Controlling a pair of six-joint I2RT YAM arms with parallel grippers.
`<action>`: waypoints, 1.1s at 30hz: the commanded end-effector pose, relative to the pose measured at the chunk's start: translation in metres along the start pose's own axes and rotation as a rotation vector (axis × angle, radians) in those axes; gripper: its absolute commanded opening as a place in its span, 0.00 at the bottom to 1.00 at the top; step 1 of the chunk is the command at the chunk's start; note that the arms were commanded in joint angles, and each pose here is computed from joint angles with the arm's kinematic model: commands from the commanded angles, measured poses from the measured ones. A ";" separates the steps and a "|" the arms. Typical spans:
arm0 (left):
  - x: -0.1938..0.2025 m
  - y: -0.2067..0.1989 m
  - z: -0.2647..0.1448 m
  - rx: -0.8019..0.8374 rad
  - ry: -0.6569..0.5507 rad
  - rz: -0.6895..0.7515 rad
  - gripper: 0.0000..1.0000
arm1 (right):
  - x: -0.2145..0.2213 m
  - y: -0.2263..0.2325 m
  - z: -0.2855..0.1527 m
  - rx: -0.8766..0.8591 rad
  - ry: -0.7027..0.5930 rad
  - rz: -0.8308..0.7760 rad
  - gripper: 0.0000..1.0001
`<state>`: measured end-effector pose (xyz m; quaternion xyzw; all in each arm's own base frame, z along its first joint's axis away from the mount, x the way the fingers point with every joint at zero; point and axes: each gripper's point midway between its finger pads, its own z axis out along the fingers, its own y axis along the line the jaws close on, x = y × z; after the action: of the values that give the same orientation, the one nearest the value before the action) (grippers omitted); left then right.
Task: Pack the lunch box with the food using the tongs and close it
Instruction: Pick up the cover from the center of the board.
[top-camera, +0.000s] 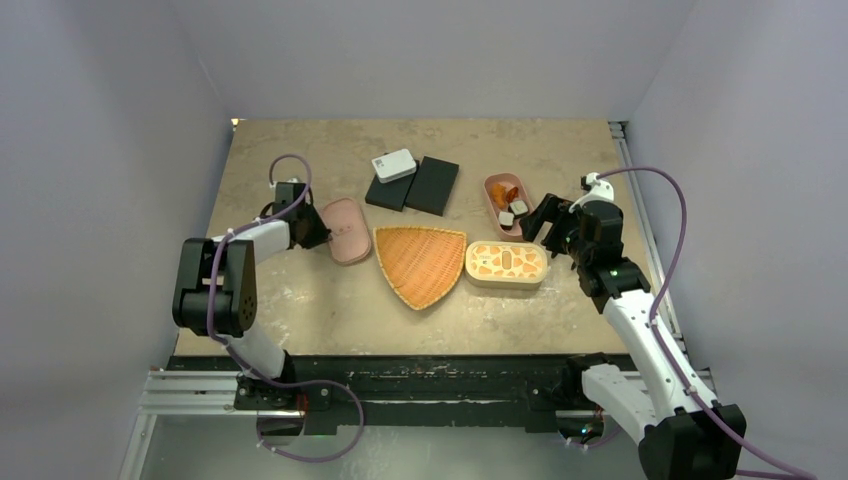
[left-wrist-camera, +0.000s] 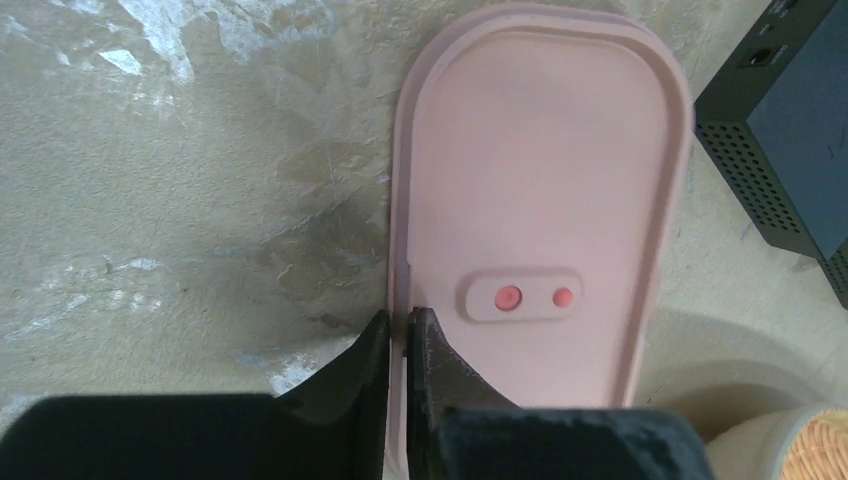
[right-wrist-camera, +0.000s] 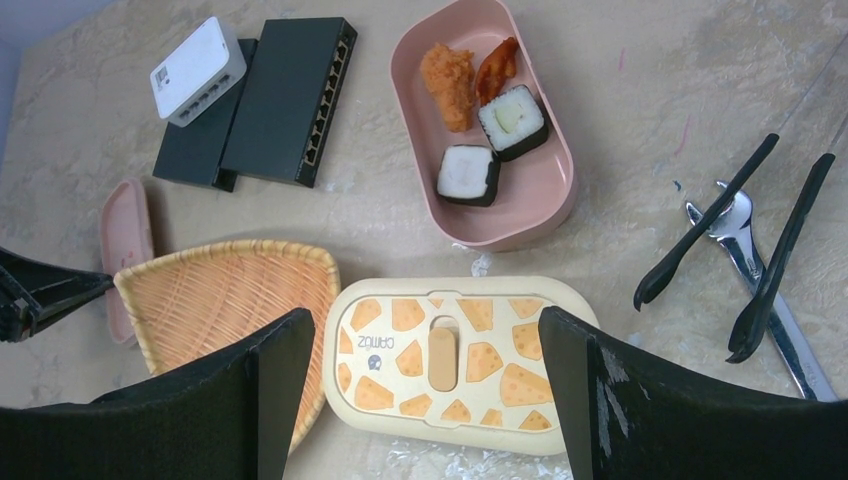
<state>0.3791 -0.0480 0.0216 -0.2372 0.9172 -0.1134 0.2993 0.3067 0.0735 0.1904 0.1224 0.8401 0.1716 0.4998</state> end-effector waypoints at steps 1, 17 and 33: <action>0.003 0.005 0.001 0.027 0.030 -0.050 0.00 | -0.008 0.006 -0.001 -0.030 -0.030 -0.016 0.86; -0.030 -0.007 -0.048 0.201 -0.112 -0.089 0.00 | -0.009 0.024 -0.004 -0.117 -0.024 0.002 0.87; -0.051 -0.176 -0.157 0.769 -0.342 0.173 0.00 | -0.013 0.162 -0.028 -0.568 -0.015 -0.071 0.81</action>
<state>0.3759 -0.1211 0.1572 -0.1150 0.8302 -0.3040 0.4529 0.2935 0.1695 0.2247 -0.0197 0.8082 0.3347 0.4840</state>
